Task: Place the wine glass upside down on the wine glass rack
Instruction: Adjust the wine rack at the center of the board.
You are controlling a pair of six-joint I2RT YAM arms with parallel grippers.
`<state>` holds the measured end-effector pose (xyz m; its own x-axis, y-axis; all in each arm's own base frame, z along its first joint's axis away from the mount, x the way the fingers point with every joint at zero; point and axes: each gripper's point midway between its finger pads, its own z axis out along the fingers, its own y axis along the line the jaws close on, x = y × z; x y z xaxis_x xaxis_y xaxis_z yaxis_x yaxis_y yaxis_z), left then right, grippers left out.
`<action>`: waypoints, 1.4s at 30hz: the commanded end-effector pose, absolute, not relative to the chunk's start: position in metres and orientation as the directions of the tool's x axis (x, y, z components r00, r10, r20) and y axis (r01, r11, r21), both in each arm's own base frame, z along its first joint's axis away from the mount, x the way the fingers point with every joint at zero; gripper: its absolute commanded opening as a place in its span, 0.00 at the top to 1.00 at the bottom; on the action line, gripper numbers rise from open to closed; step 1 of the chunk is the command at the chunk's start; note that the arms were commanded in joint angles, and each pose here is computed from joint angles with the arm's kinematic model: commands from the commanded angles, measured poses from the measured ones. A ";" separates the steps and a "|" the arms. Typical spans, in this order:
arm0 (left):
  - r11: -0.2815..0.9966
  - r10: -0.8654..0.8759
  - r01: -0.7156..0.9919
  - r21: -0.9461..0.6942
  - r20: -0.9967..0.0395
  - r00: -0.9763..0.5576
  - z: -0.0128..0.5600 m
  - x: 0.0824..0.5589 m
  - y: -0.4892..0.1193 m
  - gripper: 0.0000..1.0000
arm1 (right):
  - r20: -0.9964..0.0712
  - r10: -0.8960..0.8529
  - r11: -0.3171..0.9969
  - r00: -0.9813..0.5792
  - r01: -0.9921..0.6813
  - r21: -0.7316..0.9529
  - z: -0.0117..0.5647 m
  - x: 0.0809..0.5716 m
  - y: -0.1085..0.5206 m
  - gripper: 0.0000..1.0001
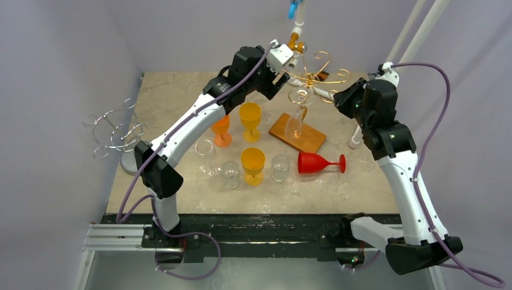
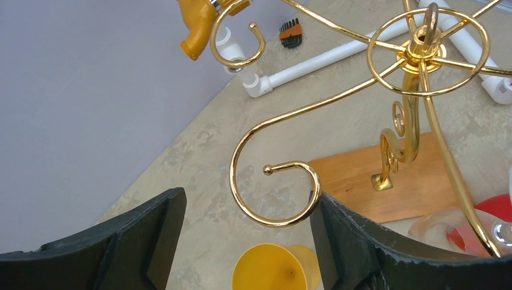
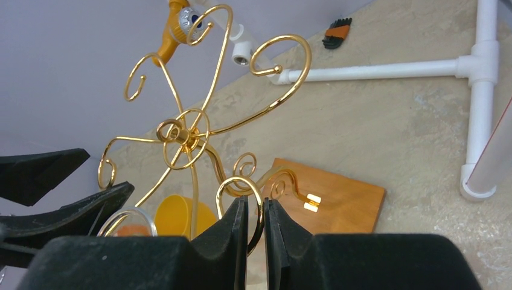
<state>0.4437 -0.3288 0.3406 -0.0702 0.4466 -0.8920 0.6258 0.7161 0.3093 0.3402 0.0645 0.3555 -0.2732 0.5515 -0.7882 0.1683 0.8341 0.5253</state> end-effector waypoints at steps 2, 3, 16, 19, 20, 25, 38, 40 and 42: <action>0.787 0.411 0.518 0.336 -0.911 -0.035 0.372 0.467 -0.305 0.22 | -0.798 0.531 0.842 -0.283 0.075 0.534 0.372 0.332 0.087 0.83; 0.787 0.414 0.517 0.338 -0.910 -0.036 0.371 0.468 -0.304 0.22 | -0.797 0.529 0.843 -0.290 0.076 0.532 0.370 0.331 0.089 0.83; 0.772 0.437 0.515 0.373 -0.900 -0.004 0.372 0.470 -0.302 0.22 | -0.780 0.532 0.840 -0.330 0.089 0.535 0.345 0.315 0.106 0.81; 0.773 0.439 0.510 0.377 -0.899 0.000 0.372 0.474 -0.303 0.22 | -0.774 0.535 0.837 -0.340 0.089 0.539 0.339 0.309 0.109 0.79; 0.773 0.439 0.508 0.379 -0.898 0.001 0.372 0.476 -0.303 0.22 | -0.772 0.533 0.837 -0.346 0.087 0.540 0.337 0.307 0.111 0.77; 0.776 0.443 0.498 0.387 -0.896 0.006 0.372 0.482 -0.303 0.22 | -0.766 0.532 0.836 -0.361 0.078 0.543 0.333 0.300 0.120 0.69; 0.762 0.472 0.492 0.422 -0.881 0.025 0.388 0.472 -0.288 0.10 | -0.776 0.533 0.840 -0.337 0.101 0.533 0.349 0.289 0.110 0.38; 0.756 0.492 0.484 0.440 -0.870 0.022 0.388 0.471 -0.283 0.09 | -0.782 0.532 0.841 -0.325 0.096 0.532 0.353 0.285 0.107 0.35; 0.751 0.507 0.479 0.454 -0.861 0.021 0.389 0.468 -0.279 0.07 | -0.787 0.527 0.845 -0.322 0.102 0.525 0.356 0.284 0.104 0.33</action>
